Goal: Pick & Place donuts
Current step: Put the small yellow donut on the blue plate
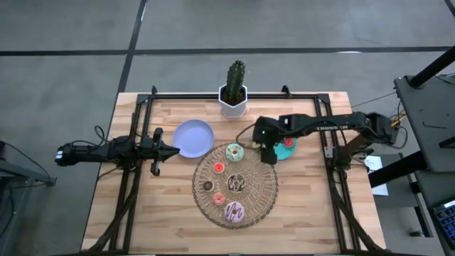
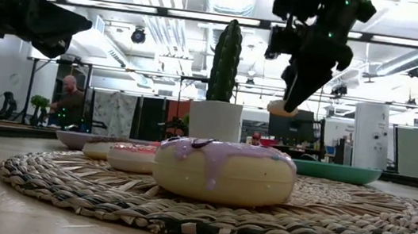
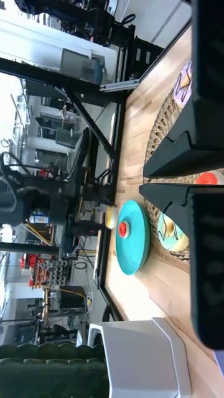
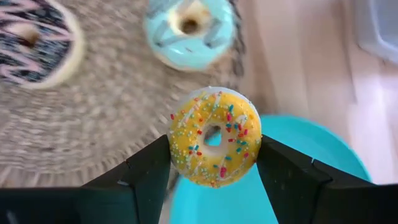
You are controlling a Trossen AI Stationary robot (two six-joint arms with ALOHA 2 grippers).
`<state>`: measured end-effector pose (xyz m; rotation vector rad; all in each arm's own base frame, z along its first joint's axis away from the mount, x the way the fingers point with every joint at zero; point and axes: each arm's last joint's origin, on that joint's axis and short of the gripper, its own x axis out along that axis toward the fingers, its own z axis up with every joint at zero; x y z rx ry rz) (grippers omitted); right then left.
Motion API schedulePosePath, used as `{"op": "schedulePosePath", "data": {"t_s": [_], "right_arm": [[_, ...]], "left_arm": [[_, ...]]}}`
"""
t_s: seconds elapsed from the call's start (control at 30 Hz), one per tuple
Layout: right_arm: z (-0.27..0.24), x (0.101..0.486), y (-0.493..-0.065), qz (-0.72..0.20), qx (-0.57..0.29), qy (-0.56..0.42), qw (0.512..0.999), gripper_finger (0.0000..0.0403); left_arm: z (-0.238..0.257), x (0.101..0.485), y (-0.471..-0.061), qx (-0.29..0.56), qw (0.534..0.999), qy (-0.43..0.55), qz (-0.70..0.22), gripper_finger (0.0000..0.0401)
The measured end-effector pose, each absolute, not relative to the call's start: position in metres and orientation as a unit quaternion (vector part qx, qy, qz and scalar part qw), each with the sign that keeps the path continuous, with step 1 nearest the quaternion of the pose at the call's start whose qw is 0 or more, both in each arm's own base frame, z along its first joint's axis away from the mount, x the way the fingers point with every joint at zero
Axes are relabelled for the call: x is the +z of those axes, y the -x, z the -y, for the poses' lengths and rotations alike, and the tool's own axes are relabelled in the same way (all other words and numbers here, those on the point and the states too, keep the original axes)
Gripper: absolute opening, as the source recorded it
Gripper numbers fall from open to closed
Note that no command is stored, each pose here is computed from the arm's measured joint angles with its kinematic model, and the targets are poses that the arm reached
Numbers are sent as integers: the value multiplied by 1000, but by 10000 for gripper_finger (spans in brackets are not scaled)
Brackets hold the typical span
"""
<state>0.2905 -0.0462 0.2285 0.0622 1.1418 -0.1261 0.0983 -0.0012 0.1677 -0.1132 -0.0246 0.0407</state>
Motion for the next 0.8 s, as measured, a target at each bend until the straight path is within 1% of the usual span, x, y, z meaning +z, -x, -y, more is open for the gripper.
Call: {"op": "schedulePosePath", "data": {"t_s": [0.23, 0.47, 0.8], "right_arm": [[58, 217, -268, -554, -92, -63, 825, 219], [55, 202, -244, -563, -139, -131, 804, 219], [51, 177, -223, -589, -171, -173, 770, 219]], "left_arm": [[1, 168, -98, 20, 998, 57, 12, 0], [1, 168, -98, 20, 998, 57, 12, 0], [1, 168, -98, 20, 998, 57, 12, 0]]}}
